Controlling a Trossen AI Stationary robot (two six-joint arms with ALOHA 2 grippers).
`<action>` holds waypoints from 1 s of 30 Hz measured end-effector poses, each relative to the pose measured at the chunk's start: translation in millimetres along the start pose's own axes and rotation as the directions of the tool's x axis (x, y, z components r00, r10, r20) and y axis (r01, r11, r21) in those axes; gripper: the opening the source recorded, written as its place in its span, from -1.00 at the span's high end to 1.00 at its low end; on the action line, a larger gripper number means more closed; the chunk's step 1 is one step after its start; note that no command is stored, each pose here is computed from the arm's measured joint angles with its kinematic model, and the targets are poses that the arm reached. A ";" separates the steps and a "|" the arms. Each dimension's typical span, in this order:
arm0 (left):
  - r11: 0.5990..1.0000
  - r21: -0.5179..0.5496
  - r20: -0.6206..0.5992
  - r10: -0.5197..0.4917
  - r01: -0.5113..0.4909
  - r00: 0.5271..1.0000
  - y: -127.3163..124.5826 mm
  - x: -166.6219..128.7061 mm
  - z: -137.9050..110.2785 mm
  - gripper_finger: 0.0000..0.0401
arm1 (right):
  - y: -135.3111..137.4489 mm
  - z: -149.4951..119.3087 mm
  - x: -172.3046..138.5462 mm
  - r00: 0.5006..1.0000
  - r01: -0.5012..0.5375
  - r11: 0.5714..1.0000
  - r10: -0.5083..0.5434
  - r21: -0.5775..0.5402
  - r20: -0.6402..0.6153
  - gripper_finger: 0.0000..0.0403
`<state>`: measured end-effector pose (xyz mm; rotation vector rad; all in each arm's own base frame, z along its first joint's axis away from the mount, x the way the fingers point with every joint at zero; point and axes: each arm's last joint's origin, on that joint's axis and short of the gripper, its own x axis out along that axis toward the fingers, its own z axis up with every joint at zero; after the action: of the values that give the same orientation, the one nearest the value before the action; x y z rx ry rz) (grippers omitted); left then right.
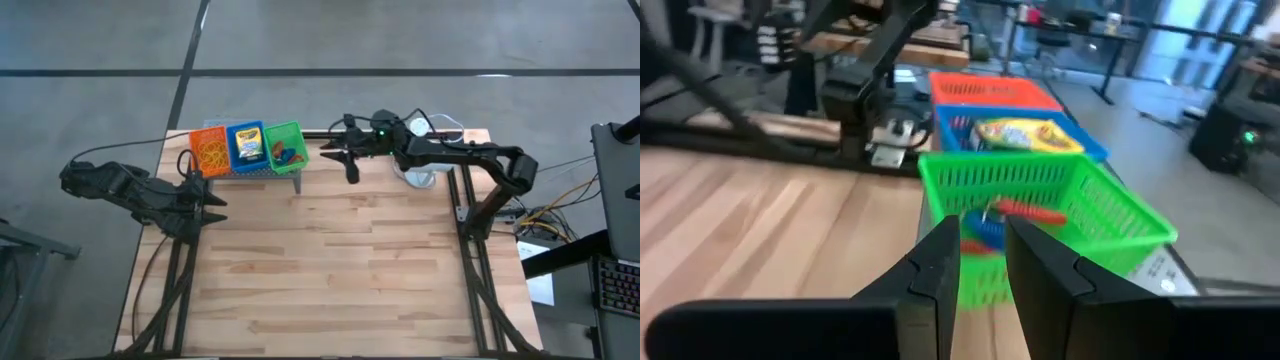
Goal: Pick & Place Office Desk Supplies
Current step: Put the green bin filled with spring keychains on the shelf
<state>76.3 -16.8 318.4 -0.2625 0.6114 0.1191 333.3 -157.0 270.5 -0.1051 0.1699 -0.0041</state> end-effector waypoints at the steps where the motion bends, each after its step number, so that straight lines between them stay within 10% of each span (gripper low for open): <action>1: 1.000 0.000 0.000 0.000 0.000 1.000 0.0 0.0 0.0 0.00 | -3.5 -7.1 -3.3 1.000 -0.010 1.000 0.010 -0.014 0.008 0.61; 30: 1.000 0.000 0.000 0.000 0.000 1.000 0.0 -0.1 0.0 0.00 | -96.4 -86.7 30.1 0.912 -0.393 0.920 0.392 -0.017 0.123 0.60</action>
<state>76.2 -16.8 318.5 -0.2627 0.6111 0.1190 348.8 -262.3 190.5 -0.0611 0.0642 0.4036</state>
